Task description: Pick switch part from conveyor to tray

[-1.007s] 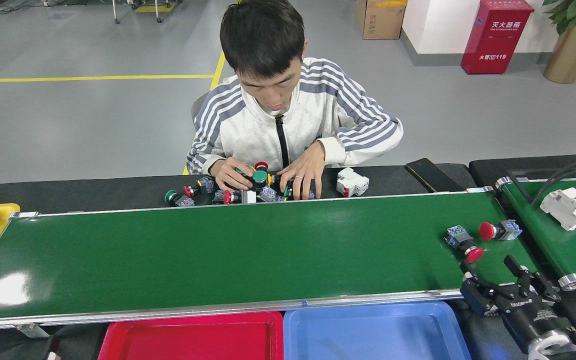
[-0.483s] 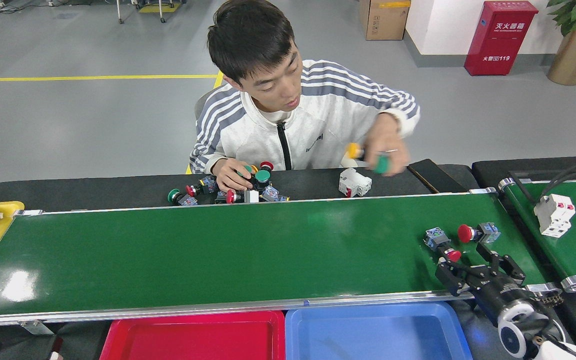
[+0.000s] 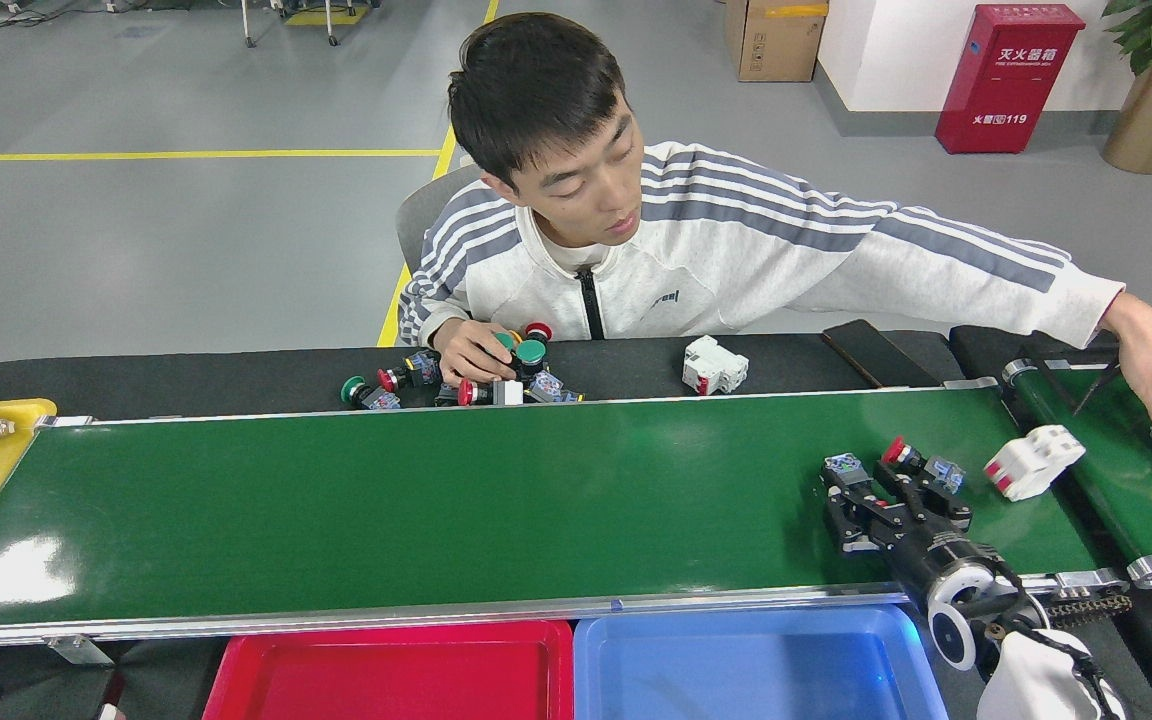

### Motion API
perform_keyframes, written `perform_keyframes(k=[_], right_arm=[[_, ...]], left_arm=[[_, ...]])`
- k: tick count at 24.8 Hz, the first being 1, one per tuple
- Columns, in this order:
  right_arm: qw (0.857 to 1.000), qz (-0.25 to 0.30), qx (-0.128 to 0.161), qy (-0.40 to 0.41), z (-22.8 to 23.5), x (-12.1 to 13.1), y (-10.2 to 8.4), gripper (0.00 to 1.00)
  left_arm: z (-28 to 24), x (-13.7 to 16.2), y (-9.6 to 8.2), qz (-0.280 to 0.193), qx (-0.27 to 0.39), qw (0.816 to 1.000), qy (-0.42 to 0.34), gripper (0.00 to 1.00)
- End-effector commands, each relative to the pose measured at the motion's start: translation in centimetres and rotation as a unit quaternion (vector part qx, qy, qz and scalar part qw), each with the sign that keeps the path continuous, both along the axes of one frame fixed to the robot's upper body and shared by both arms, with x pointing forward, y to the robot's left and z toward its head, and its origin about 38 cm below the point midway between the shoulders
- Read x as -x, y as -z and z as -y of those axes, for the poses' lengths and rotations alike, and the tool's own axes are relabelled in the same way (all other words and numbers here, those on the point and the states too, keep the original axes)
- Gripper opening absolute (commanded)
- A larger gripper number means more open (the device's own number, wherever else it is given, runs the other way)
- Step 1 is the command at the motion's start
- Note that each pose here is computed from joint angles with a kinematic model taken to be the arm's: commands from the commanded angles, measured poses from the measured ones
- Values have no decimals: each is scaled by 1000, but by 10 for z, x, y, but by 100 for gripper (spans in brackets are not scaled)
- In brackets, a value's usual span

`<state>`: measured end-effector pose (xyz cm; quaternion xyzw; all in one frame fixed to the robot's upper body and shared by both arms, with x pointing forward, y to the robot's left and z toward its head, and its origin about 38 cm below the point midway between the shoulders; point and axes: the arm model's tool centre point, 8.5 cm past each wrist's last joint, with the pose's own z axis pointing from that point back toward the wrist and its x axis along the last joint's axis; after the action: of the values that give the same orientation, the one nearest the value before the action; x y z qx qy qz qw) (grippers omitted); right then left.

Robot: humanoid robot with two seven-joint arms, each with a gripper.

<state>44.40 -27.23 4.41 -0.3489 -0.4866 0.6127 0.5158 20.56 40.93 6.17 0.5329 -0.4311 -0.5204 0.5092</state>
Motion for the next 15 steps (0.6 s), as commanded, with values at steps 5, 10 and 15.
perform_keyframes(k=[5, 10, 15], right_arm=[[1000, 24, -1, -10, -3, -7, -16, 11], [991, 78, -19, -103, -62, -1, -49, 9], [951, 123, -12, -284, -178, 31, -69, 12]], left_arm=[[-2, 3, -5, 3, -9, 1000, 5, 100], [-2, 3, -5, 3, -10, 1000, 5, 100], [-1, 2, -5, 4, -9, 1000, 8, 100]])
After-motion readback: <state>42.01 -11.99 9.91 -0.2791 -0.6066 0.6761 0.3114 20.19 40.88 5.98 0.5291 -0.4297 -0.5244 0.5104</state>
